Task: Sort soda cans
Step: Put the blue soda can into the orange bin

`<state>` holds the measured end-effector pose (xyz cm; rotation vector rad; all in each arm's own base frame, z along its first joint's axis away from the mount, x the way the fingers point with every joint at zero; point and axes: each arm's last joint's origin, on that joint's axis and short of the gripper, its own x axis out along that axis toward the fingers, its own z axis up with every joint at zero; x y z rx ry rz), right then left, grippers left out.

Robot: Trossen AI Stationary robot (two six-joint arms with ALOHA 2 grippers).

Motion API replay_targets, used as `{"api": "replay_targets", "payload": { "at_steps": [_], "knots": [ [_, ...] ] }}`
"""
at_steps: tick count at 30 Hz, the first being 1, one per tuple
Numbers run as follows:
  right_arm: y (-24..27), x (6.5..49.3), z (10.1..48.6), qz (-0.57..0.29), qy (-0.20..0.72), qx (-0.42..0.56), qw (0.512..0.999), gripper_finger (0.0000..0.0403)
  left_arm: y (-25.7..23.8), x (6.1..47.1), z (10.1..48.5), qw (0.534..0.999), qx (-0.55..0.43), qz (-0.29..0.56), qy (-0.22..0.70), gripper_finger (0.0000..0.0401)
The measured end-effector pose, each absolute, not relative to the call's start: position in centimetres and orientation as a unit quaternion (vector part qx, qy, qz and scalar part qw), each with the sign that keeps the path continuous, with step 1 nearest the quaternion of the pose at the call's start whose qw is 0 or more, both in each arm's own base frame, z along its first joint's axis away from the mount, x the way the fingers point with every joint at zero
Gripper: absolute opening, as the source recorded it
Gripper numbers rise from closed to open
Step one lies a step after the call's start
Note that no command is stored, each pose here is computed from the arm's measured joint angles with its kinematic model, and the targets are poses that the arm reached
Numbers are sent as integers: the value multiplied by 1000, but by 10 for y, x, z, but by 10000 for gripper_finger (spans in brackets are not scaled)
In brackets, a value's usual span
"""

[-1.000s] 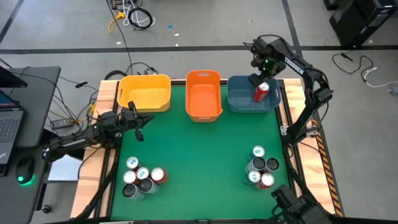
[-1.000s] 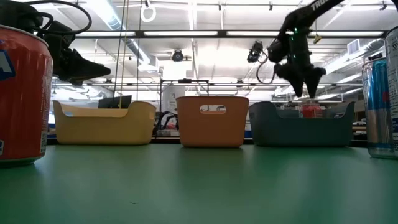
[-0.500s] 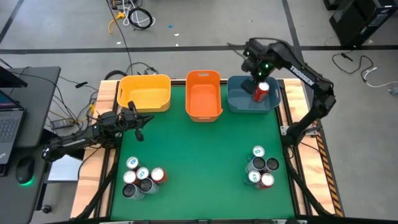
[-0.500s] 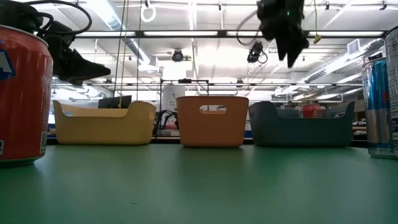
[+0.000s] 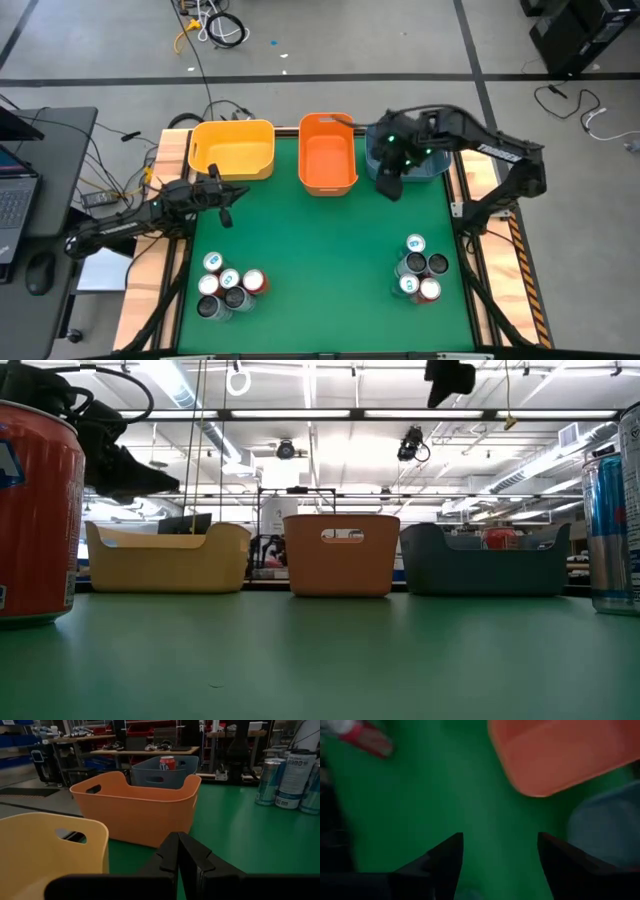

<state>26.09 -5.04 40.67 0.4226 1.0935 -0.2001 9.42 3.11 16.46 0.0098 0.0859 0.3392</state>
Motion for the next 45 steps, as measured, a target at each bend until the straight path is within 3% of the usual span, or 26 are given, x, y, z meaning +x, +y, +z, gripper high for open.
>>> {"api": "replay_targets", "payload": {
  "at_steps": [6, 12, 19, 26, 35, 45],
  "knots": [
    [-18, 274, 380, -111, 622, 252, 733, 223, 32, 96, 162, 984, 3, 168, 57, 14],
    [18, 291, 360, -121, 656, 266, 696, 261, 32, 98, 159, 984, -2, 161, 73, 15],
    [64, 294, 350, -110, 681, 253, 678, 315, 32, 99, 158, 985, -4, 150, 80, 14],
    [100, 283, 350, -132, 680, 241, 680, 322, 31, 99, 159, 986, -2, 147, 75, 15],
    [102, 273, 319, -176, 714, 229, 638, 318, 32, 100, 163, 988, 18, 145, 53, 15],
    [71, 261, 306, -262, 705, 302, 585, 327, 32, 101, 167, 988, 32, 146, 38, 15]
  ]
}}
